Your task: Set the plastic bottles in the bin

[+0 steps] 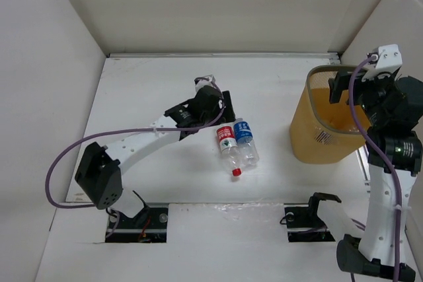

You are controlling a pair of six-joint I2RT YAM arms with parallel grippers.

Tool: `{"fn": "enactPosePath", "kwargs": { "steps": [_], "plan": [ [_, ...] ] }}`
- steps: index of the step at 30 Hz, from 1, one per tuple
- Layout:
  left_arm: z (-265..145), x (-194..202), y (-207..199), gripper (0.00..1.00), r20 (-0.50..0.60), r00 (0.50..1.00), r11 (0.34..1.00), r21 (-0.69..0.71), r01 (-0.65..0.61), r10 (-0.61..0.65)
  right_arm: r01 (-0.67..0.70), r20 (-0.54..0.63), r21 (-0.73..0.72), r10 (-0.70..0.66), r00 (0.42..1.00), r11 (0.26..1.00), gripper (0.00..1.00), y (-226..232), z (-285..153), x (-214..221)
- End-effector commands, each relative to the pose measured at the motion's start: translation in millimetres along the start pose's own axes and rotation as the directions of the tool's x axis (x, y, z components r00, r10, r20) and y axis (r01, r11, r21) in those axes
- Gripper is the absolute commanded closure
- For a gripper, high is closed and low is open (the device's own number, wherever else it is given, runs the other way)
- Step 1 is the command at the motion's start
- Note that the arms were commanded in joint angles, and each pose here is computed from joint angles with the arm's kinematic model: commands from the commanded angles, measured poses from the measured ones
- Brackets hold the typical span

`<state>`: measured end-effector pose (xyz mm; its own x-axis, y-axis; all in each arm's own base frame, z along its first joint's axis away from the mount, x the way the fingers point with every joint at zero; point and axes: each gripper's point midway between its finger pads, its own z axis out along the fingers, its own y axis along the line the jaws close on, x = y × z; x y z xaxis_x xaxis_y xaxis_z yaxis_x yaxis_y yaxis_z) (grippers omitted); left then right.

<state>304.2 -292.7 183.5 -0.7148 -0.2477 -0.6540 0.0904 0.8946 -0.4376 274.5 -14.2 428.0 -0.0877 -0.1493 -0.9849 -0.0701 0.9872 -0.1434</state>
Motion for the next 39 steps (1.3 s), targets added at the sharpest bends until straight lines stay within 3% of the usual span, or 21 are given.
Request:
{"fn": "enactPosePath", "kwargs": {
  "steps": [1, 14, 23, 29, 32, 33, 37, 39],
  "plan": [
    [8.8, 16.1, 13.3, 0.0, -0.044, 0.999, 0.998, -0.056, 0.019, -0.021, 0.05, 0.081, -0.032, -0.047, 0.996, 0.998, 0.0, 6.0, -12.9, -23.2],
    [51.7, 62.6, 48.7, 0.0, -0.14, 0.989, 0.977, -0.21, 0.026, -0.056, 0.095, 0.125, -0.118, -0.08, 0.989, 0.988, 0.0, 27.8, -30.3, -12.5],
    [72.8, 72.0, 60.1, 0.01, -0.124, 0.989, 0.963, -0.266, 0.046, -0.082, 0.137, 0.129, -0.135, -0.12, 0.984, 0.981, 0.0, 31.6, -33.9, -7.6],
    [88.6, 88.9, 73.1, 0.18, -0.152, 0.984, 0.947, -0.32, 0.038, -0.091, 0.142, 0.14, -0.141, -0.122, 0.983, 0.98, 0.0, 33.6, -37.1, -9.6],
    [92.3, 96.3, 84.3, 0.19, -0.159, 0.982, 0.938, -0.343, 0.045, -0.105, 0.143, 0.142, -0.15, -0.121, 0.982, 0.978, 0.0, 35.2, -37.3, -9.8],
    [91.8, 100.3, 94.6, 0.28, -0.166, 0.98, 0.931, -0.364, 0.043, -0.11, 0.143, 0.142, -0.15, -0.121, 0.982, 0.978, 0.0, 35.2, -37.3, -9.8],
    [82.7, 99.4, 101.1, 0.43, -0.15, 0.979, 0.927, -0.367, 0.073, -0.136, 0.14, 0.136, -0.163, -0.119, 0.984, 0.977, 0.0, 37.3, -35.9, -6.4],
    [76.8, 86.0, 97.7, 0.63, -0.109, 0.982, 0.93, -0.351, 0.106, -0.153, 0.143, 0.142, -0.173, -0.119, 0.983, 0.974, 0.0, 39.0, -34.3, -6.0]
  ]
}}
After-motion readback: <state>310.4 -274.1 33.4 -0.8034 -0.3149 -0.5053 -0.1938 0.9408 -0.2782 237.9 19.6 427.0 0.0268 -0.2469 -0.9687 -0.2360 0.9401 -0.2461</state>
